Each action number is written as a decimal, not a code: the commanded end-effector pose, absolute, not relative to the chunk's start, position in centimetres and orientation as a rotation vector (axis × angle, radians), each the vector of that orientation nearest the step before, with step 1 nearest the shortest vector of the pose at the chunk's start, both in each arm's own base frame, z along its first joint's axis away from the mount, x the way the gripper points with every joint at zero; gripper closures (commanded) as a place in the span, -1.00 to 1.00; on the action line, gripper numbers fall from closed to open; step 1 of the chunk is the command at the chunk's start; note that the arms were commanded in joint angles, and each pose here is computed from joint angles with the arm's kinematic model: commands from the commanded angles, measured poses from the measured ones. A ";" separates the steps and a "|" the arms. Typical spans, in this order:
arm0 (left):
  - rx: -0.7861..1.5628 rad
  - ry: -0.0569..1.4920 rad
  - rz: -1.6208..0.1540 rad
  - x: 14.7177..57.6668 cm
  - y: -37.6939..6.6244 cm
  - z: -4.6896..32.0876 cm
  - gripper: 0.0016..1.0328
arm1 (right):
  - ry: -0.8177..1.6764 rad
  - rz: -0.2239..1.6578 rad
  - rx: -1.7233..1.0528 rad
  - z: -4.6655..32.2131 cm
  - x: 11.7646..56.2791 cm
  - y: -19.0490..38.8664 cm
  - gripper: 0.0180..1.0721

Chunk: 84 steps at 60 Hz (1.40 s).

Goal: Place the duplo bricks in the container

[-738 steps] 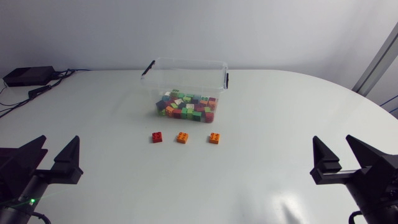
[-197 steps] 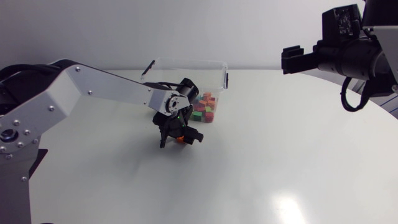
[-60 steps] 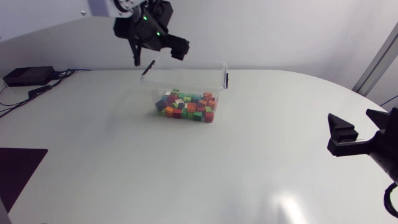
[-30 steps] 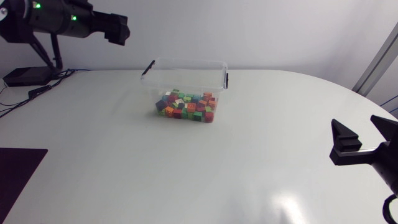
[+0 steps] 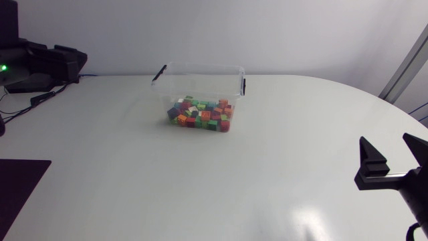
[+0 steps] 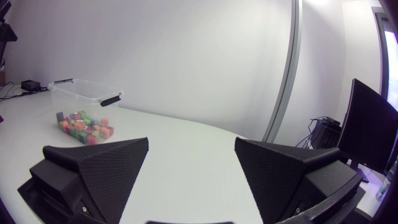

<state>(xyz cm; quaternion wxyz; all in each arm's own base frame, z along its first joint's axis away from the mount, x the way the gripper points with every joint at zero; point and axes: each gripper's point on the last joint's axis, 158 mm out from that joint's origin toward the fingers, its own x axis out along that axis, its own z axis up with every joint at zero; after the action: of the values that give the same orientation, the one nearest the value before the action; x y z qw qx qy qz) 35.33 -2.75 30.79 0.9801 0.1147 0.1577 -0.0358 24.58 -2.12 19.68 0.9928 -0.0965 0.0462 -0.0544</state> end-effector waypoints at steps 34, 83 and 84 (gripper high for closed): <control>0.220 0.171 -0.083 28.3 -1.4 25.3 -0.91 | 0.105 -0.127 -0.228 16.5 24.5 -2.6 -0.91; 0.013 0.068 -0.020 25.4 -0.4 15.6 -0.86 | 0.059 -0.017 -0.014 15.0 25.4 -0.3 -0.91; 0.006 0.065 -0.019 25.4 -0.4 15.3 -0.86 | 0.058 -0.014 -0.007 15.0 25.4 -0.3 -0.91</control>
<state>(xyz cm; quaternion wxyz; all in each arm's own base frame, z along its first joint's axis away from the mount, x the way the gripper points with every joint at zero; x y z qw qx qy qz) 25.42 -0.71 16.53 0.9989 0.0238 0.0347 -0.0181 25.29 -0.41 15.68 0.9993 -0.0249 0.0275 -0.0108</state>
